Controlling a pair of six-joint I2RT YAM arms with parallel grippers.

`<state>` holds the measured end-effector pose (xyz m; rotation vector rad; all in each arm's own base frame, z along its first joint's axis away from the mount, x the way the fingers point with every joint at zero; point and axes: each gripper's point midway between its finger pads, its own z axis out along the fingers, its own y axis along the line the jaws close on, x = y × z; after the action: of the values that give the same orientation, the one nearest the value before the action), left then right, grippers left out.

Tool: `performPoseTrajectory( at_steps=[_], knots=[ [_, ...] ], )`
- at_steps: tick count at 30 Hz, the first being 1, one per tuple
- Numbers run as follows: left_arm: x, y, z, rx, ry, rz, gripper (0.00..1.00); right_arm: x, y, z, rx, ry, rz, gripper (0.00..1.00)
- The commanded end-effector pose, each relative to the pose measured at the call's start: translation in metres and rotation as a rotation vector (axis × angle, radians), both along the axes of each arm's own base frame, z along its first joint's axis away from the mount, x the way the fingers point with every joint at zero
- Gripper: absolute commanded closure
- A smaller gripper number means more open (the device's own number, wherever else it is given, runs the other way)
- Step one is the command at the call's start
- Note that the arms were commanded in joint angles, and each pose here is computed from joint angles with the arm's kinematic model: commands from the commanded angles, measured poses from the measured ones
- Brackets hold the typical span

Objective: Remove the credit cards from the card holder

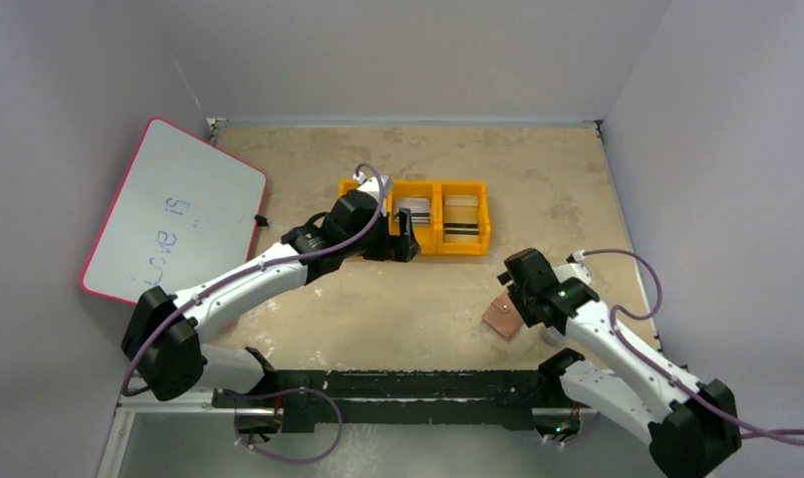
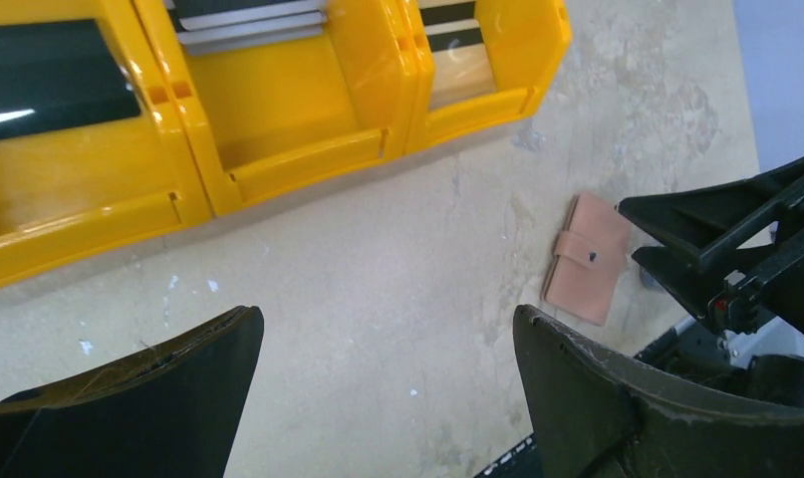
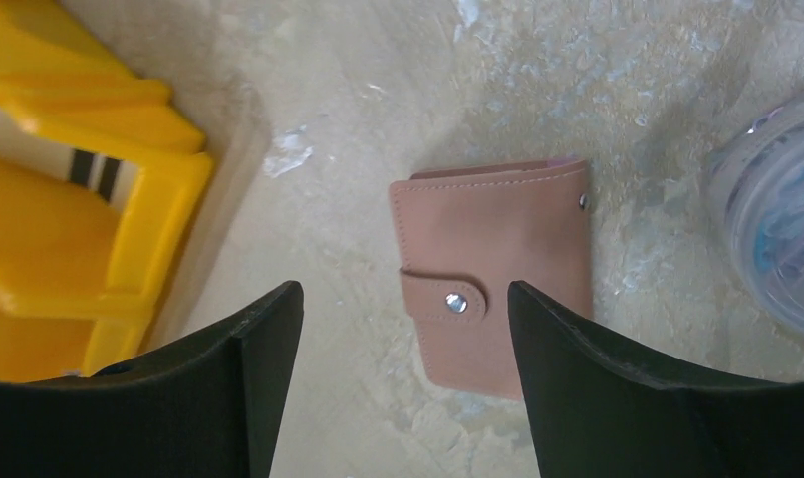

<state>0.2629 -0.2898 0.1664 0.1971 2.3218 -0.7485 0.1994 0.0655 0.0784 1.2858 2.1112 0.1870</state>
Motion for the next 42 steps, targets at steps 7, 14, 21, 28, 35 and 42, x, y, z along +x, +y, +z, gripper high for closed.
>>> performPoseTrajectory(
  at_steps=[7, 14, 21, 28, 35, 42],
  knots=[
    [0.025, 0.006, 0.027, 0.009, -0.121, 0.082, 0.04, 0.003, -0.018, -0.021, 0.028, 0.098, -0.077, 0.31],
    [0.024, 0.016, 0.011, 0.046, -0.109, 0.112, 0.04, 0.0, -0.043, -0.001, -0.132, 0.111, -0.078, 0.4],
    [0.027, 0.023, 0.018, 0.055, -0.145, 0.132, 0.04, -0.008, -0.033, -0.019, -0.08, 0.203, -0.103, 0.36],
    [0.033, 0.029, 0.025, 0.122, -0.168, 0.137, 0.04, -0.015, -0.013, -0.036, 0.02, 0.207, -0.014, 0.47],
    [0.037, 0.036, 0.028, 0.153, -0.189, 0.157, 0.04, -0.017, -0.014, -0.055, 0.035, 0.245, -0.079, 0.39],
    [0.039, 0.039, 0.03, 0.174, -0.195, 0.166, 0.04, 0.006, 0.0, -0.067, -0.067, 0.307, 0.11, 0.44]
  ],
)
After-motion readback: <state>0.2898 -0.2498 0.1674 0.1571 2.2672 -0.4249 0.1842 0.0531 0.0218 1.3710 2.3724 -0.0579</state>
